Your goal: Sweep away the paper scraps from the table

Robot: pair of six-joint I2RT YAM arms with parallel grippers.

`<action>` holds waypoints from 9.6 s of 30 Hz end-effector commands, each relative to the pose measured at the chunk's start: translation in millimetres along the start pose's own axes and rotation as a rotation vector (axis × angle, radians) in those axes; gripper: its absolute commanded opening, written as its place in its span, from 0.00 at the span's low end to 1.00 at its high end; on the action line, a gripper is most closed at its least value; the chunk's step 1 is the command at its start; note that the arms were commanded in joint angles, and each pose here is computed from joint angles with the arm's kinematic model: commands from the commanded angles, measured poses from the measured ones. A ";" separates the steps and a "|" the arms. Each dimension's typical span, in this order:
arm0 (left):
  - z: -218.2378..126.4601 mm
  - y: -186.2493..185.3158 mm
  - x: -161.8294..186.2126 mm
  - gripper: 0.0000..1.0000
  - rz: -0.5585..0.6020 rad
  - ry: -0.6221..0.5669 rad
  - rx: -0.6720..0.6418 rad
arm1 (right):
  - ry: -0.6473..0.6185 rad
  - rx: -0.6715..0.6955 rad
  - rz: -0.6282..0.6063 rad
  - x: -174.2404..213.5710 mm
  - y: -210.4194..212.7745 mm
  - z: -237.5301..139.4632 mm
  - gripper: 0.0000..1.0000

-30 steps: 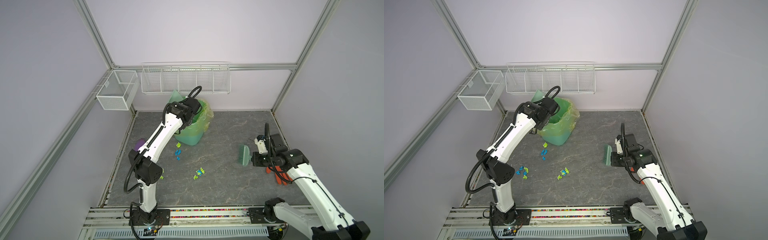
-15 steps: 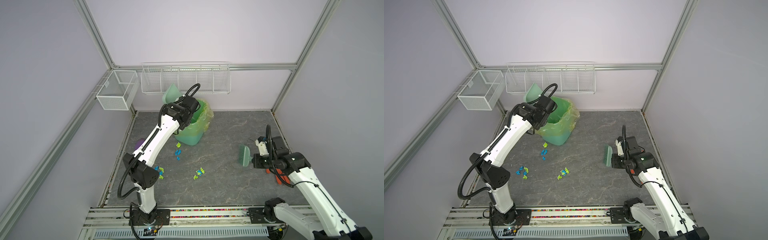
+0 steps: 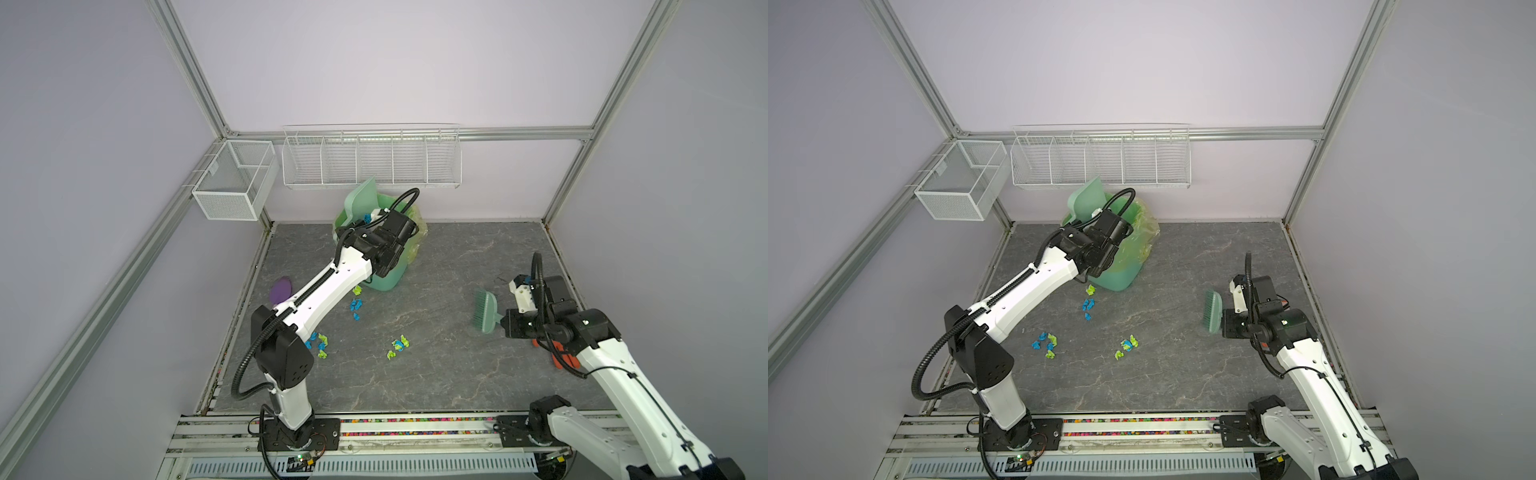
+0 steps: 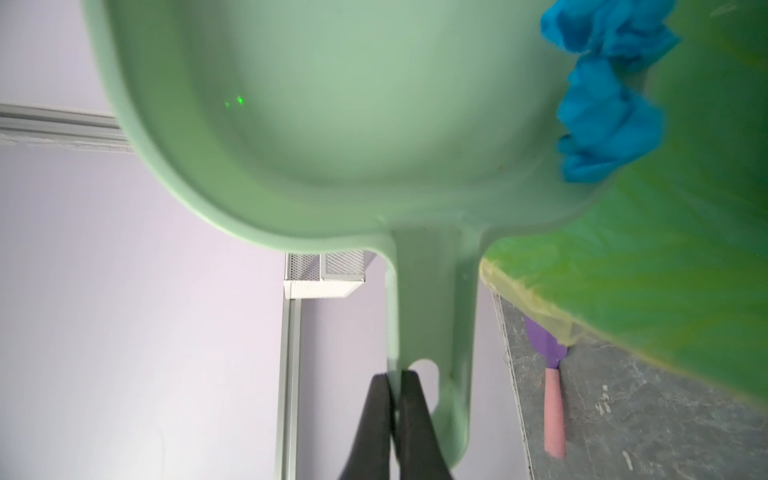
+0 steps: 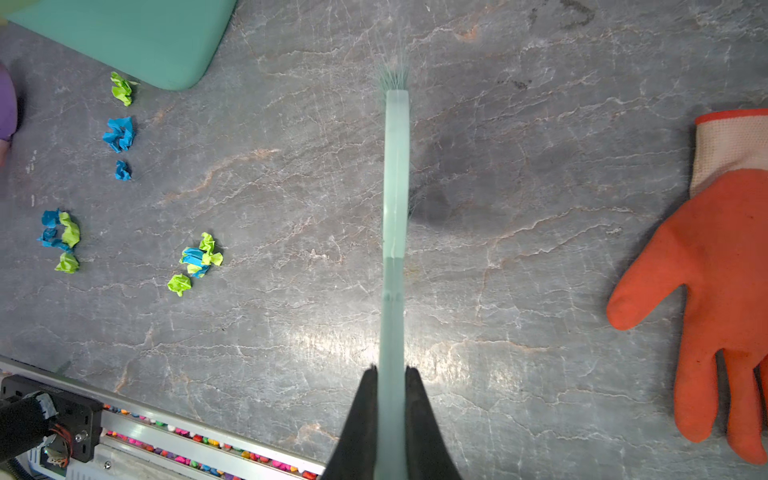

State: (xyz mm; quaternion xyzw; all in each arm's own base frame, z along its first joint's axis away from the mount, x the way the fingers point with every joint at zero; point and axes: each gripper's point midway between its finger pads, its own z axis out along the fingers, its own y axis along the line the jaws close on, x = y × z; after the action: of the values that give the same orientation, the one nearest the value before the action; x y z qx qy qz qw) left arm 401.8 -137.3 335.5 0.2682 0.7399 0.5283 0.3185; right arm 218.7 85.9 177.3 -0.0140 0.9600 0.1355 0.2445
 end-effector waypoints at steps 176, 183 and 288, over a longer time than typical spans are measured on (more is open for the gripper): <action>-170.9 -172.0 119.8 0.00 -0.465 0.101 1.337 | 0.370 -0.254 -0.032 10.7 96.3 34.3 0.07; -183.5 -174.0 125.5 0.00 -0.450 0.097 1.342 | 0.293 -0.375 -0.013 -10.4 121.3 7.9 0.07; -261.0 -336.1 146.3 0.00 -0.161 0.354 1.563 | 0.508 -0.178 -0.562 15.7 139.1 -4.1 0.07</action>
State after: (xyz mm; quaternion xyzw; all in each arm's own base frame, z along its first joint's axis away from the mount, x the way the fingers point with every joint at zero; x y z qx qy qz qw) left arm 81.5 -281.8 46.0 0.2694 0.9530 -0.1263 -0.0570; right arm 195.2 219.0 202.6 -0.3324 0.9352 0.1215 0.0141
